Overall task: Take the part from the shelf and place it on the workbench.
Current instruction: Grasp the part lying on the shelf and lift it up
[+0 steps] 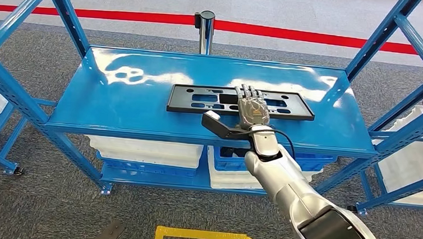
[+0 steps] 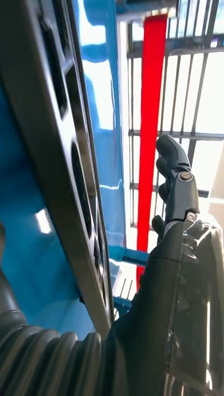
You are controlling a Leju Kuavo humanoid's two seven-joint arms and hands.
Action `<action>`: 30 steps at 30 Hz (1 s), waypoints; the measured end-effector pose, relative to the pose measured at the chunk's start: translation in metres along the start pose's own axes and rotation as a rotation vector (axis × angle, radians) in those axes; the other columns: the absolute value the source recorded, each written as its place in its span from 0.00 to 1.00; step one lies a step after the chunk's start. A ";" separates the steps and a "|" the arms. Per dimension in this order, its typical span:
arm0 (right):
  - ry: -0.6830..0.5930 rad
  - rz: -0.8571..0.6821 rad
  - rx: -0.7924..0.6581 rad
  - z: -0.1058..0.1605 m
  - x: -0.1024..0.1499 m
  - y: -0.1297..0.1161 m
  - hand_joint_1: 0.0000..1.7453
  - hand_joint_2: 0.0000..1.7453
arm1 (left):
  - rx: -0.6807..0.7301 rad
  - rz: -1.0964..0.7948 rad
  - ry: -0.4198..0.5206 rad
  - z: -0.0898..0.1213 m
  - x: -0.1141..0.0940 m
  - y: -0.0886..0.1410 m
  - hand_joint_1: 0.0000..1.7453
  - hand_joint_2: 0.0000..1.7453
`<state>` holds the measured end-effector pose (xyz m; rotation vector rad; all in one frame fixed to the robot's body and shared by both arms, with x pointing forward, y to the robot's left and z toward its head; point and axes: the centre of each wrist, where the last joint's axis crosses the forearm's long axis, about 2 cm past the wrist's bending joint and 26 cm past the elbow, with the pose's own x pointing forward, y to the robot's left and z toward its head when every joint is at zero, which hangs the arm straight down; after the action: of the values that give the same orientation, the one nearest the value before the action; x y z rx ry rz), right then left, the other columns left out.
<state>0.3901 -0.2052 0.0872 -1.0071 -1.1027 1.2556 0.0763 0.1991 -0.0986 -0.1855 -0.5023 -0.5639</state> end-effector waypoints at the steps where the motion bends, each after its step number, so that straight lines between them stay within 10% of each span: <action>1: 0.015 -0.001 -0.001 0.000 -0.003 0.000 0.00 1.00 | -0.001 0.001 0.001 0.000 -0.001 -0.001 0.00 0.00; 11: 0.068 0.016 0.024 -0.002 -0.022 0.002 0.00 1.00 | -0.003 0.016 0.023 0.003 -0.010 -0.006 0.00 0.00; 23: -0.239 0.013 0.053 0.004 0.015 0.004 0.00 1.00 | -0.002 0.025 0.027 0.003 -0.010 -0.005 0.00 0.00; 27: -0.300 0.004 0.055 0.009 0.037 0.006 0.83 1.00 | -0.002 0.021 0.024 0.003 -0.008 -0.005 0.00 0.00; 30: -0.314 0.000 0.055 0.011 0.046 0.006 0.89 1.00 | -0.003 0.020 0.020 0.002 -0.006 -0.005 0.00 0.00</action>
<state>0.3782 -0.1593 0.0870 -0.7846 -1.2984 1.4699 0.0683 0.1984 -0.0999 -0.1875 -0.4798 -0.5465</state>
